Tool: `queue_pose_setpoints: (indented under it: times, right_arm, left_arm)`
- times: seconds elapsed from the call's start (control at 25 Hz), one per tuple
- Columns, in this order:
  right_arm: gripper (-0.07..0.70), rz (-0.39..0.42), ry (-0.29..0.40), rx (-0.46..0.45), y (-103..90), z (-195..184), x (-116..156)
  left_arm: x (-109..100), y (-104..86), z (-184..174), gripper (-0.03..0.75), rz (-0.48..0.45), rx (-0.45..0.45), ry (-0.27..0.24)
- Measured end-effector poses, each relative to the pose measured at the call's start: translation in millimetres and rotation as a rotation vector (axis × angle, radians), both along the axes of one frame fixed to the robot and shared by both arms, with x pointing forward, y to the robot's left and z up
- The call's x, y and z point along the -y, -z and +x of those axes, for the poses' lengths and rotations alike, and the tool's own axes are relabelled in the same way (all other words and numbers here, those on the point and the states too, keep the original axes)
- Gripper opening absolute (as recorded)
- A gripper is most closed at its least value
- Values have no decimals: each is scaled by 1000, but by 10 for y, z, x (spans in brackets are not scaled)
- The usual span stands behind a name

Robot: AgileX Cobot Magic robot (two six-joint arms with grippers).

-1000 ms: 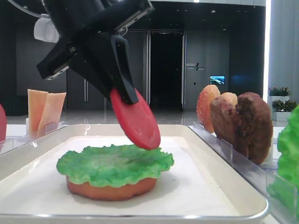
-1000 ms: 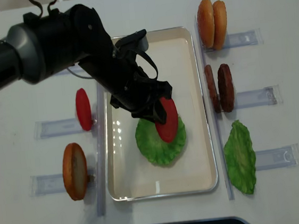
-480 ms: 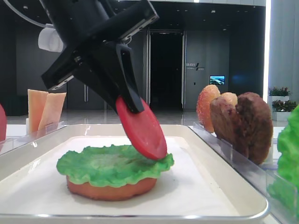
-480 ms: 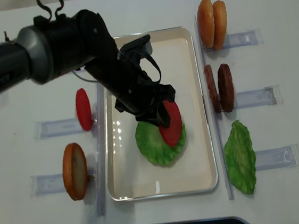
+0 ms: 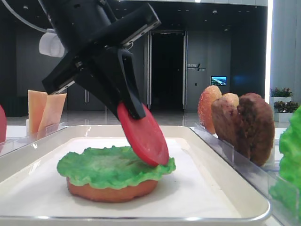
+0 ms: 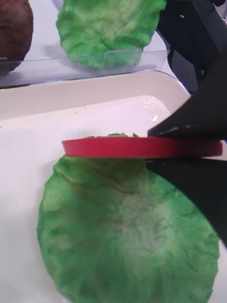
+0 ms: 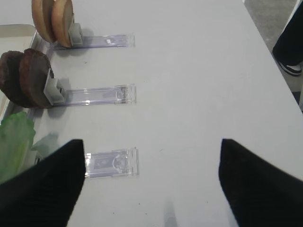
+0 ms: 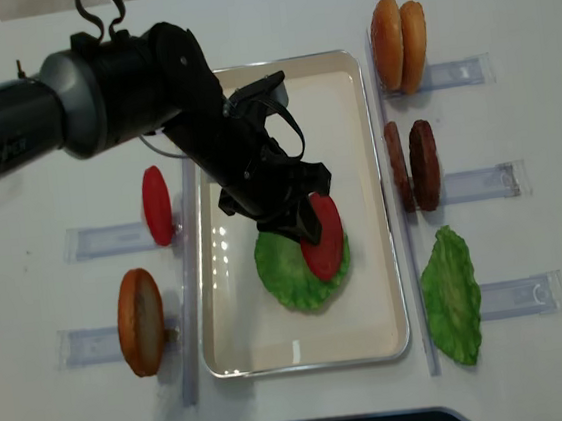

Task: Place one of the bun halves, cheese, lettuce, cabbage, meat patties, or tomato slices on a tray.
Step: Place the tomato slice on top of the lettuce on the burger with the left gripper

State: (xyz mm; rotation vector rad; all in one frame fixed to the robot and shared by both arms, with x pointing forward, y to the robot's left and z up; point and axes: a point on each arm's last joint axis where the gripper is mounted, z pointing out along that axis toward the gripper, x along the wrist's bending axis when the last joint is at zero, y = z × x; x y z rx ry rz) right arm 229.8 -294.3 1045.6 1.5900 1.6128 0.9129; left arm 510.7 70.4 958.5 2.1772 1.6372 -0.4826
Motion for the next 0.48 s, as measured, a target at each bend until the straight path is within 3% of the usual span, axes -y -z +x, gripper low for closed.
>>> queue_pose_setpoints:
  times: [0.28,0.48]
  right_arm:
    - [577,0,0,0,0,0,0]
    - [577,0,0,0,0,0,0]
  left_arm:
    - [0,2,-1,76,0,-2,0]
    - [1,1,-4,241,0,-6,-1]
